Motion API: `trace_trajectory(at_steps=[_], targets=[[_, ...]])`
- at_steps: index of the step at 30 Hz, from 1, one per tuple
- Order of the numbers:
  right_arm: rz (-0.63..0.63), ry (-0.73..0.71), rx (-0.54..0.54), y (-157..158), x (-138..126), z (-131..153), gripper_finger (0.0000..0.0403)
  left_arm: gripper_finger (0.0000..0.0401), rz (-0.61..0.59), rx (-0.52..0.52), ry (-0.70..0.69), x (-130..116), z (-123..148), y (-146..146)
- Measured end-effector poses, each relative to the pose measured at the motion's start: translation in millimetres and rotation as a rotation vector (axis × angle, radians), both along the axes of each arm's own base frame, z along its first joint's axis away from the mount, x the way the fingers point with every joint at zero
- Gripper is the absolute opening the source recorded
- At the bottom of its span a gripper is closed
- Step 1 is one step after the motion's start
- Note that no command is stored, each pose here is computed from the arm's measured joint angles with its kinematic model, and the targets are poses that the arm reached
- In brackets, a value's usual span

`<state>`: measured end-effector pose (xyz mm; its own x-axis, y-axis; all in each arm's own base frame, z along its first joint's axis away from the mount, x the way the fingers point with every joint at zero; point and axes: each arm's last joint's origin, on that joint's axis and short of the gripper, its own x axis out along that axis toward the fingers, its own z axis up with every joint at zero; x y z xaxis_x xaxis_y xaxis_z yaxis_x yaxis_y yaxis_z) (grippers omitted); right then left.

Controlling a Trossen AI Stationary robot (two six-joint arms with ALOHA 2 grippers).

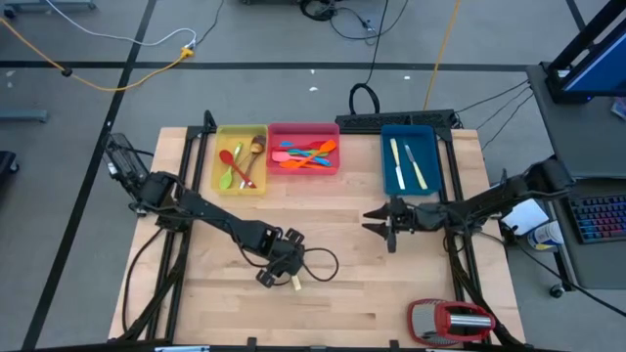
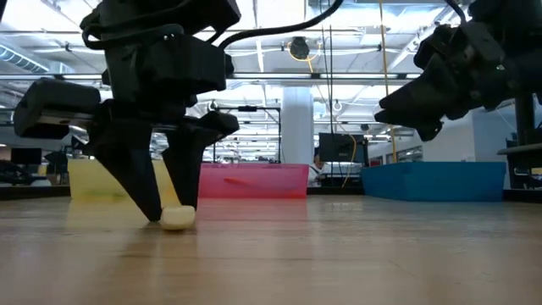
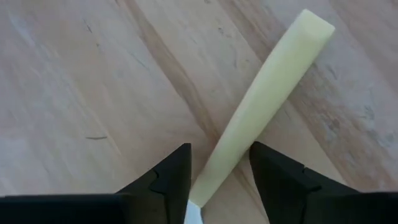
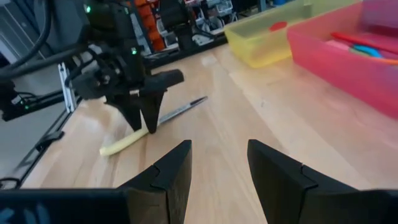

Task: Pick & Place Kitchen Items
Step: Put the yellow table knife into the blue bin

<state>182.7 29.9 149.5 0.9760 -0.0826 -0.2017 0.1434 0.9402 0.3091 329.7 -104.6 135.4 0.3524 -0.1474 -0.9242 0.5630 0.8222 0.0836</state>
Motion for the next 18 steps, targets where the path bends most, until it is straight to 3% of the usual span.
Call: trace_trajectory(at_steps=[12, 18], targets=[[0.054, 0.024, 0.041, 14.3, 5.3, -13.4, 0.0153, 0.0054, 0.013, -0.040, 0.002, 3.9, -4.5, 2.9], [0.107, 0.029, 0.039, 25.2, 6.0, -19.1, 0.0153, 0.0051, 0.084, -0.035, -0.065, 9.9, -3.5, 2.8]])
